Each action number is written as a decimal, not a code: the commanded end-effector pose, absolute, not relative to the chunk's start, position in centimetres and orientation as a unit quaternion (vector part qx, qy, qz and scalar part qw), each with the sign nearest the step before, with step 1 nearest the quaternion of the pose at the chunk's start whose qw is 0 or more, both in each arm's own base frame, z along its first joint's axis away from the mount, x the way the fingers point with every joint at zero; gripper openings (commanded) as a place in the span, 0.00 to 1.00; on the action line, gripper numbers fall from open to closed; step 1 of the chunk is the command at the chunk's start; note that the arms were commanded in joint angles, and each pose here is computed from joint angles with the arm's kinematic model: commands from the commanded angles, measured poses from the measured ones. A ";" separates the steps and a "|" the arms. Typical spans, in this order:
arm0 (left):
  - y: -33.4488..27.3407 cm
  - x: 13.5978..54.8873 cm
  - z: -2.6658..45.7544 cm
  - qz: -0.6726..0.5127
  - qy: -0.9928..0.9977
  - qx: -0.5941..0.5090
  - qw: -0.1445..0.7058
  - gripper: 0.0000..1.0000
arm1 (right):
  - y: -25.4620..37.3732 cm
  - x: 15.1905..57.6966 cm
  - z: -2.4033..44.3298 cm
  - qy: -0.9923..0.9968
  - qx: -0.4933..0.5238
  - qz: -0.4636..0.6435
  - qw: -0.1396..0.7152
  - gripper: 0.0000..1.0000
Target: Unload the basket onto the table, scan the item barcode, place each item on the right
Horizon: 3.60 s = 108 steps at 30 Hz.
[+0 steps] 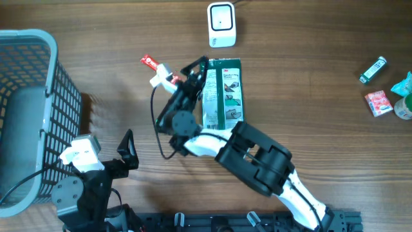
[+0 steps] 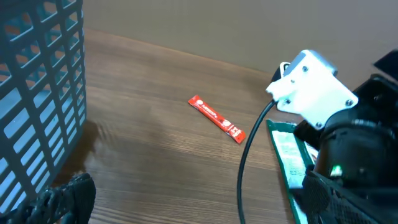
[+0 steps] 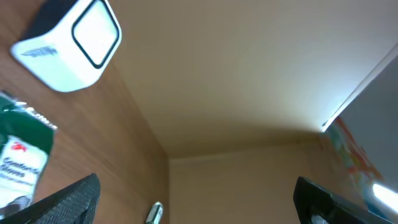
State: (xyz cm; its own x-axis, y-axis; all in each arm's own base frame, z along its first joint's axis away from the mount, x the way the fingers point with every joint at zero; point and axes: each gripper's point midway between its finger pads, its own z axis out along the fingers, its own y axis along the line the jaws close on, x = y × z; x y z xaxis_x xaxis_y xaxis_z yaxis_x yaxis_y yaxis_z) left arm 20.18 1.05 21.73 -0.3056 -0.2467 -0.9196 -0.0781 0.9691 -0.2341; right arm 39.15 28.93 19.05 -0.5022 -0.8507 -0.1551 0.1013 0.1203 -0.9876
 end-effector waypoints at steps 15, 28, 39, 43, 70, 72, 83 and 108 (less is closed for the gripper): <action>1.3 20.1 21.8 -0.071 0.802 -0.109 0.583 1.00 | 14.2 38.3 39.1 0.679 -0.062 -0.547 0.485 1.00; 1.3 20.1 21.8 -0.071 0.802 -0.108 0.583 1.00 | -9.3 44.0 42.4 0.638 -0.108 -0.679 0.347 1.00; 1.3 20.1 21.8 -0.071 0.802 -0.109 0.583 1.00 | 9.7 41.1 20.8 0.891 -0.067 0.324 0.310 1.00; 1.3 20.1 21.8 -0.071 0.802 -0.109 0.583 1.00 | 13.1 40.8 13.6 0.918 -0.065 0.296 0.256 1.00; 1.3 20.1 21.8 -0.071 0.802 -0.109 0.583 1.00 | 17.3 40.4 0.3 0.987 0.007 0.031 0.157 0.98; 1.3 20.1 21.8 -0.071 0.802 -0.109 0.583 1.00 | 16.8 39.9 -1.9 0.991 0.013 0.015 0.135 0.98; 1.3 20.1 21.8 -0.071 0.802 -0.109 0.583 1.00 | 18.2 36.9 -4.6 0.996 -0.009 0.067 0.049 0.32; 1.3 20.1 21.8 -0.071 0.802 -0.109 0.583 1.00 | 3.5 42.2 37.5 0.718 0.213 -0.169 0.640 0.05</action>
